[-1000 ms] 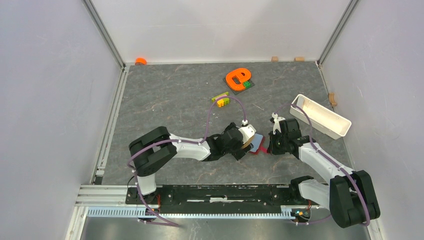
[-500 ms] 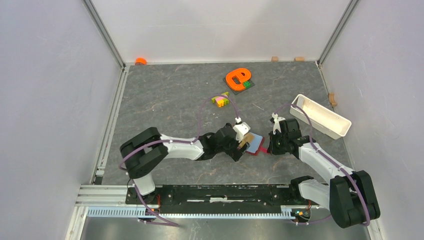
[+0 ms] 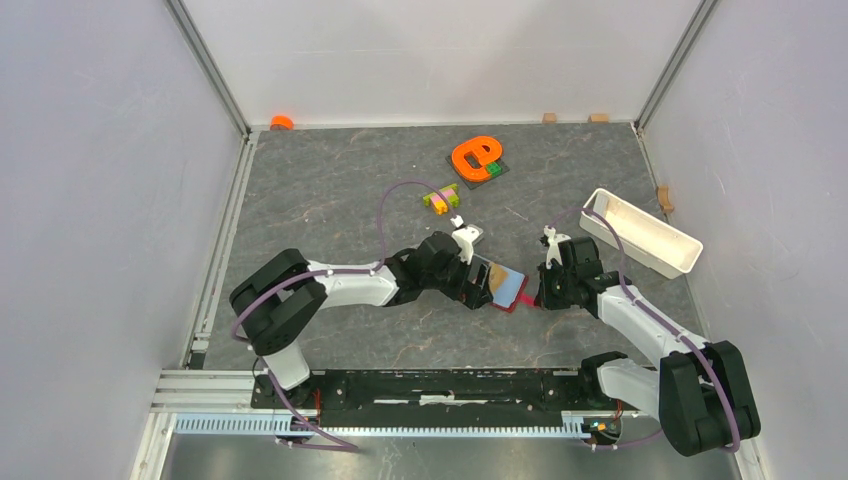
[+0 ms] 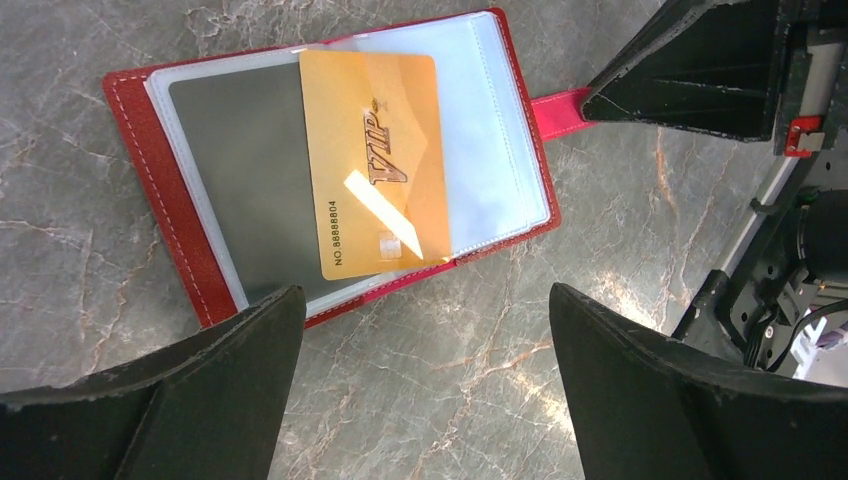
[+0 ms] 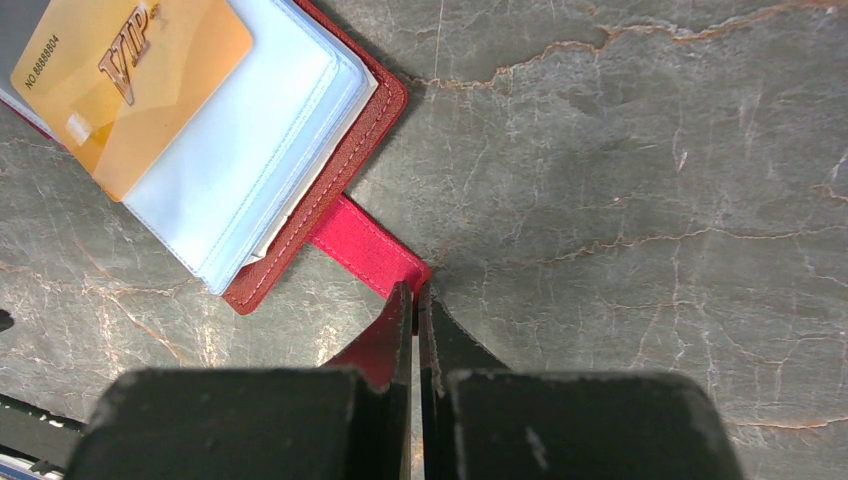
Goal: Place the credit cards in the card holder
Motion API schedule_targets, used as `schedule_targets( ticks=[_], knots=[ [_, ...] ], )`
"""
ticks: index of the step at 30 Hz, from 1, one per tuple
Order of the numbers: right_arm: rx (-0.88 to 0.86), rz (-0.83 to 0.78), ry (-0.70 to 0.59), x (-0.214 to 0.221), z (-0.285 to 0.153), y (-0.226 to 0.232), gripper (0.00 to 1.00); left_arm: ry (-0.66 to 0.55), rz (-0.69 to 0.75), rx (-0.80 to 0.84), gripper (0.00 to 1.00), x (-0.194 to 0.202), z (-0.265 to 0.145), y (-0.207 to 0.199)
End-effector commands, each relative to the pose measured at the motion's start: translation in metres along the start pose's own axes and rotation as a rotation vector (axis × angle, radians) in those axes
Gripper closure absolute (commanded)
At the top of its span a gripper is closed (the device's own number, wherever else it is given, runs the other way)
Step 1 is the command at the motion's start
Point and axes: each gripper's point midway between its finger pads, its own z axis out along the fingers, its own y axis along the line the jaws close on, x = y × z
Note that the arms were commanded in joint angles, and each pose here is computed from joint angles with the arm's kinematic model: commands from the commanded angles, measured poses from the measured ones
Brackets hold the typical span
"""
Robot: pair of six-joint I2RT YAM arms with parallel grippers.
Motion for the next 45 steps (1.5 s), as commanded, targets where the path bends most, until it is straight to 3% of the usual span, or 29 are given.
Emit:
schedule_targets(
  ticks=[1, 10, 31, 38, 45],
  knots=[
    [0.018, -0.008, 0.016, 0.007, -0.001, -0.004, 1.00, -0.002, -0.081, 0.010, 0.03, -0.009, 0.008, -0.005],
    [0.015, -0.011, 0.018, 0.007, -0.001, -0.004, 1.00, 0.024, -0.088, -0.036, 0.03, 0.002, 0.021, 0.008],
    [0.011, -0.010, 0.021, 0.008, 0.000, -0.003, 1.00, 0.029, -0.157, 0.094, 0.04, 0.010, 0.019, -0.027],
    [0.011, -0.011, 0.018, 0.008, -0.001, -0.003, 1.00, 0.020, 0.066, -0.057, 0.02, 0.006, 0.008, 0.005],
    [0.009, -0.011, 0.019, 0.008, 0.000, -0.003, 1.00, 0.005, 0.315, -0.103, 0.02, 0.002, 0.006, 0.021]
  ],
)
